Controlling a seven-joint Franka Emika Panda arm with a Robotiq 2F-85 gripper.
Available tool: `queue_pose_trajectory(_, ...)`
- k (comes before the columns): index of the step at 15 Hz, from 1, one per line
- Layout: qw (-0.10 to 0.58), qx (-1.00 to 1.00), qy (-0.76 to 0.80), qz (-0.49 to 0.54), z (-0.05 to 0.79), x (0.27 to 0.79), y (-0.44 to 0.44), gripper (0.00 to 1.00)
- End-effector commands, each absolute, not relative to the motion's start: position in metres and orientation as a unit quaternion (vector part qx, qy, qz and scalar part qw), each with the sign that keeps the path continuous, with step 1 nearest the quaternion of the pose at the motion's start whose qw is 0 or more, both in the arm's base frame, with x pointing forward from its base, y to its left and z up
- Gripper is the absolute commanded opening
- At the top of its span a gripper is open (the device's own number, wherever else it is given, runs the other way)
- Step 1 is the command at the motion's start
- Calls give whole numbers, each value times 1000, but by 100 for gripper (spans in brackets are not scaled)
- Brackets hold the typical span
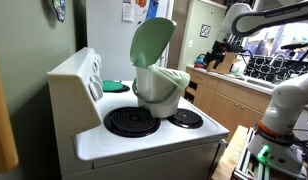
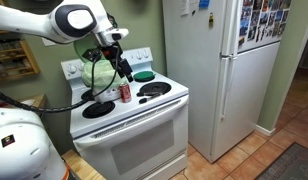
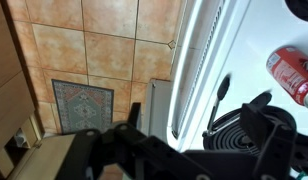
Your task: Use the silver tongs to pick up the red can and put it in the bin, put the silver tongs back on the hob of the stove
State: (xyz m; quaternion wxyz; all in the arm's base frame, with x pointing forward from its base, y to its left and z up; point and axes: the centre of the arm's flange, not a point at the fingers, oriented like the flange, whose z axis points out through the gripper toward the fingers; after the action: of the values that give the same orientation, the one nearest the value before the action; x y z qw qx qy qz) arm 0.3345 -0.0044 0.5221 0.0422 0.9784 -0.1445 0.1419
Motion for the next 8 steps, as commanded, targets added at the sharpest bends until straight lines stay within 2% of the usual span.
queue_pose_trajectory(1,43,979,-141,142,522,335,-2,100)
queue_pose_trajectory(5,35,979,-137,148,526,333,0,100)
queue_pose_trajectory(8,3,971,-175,166,519,373,-22,100)
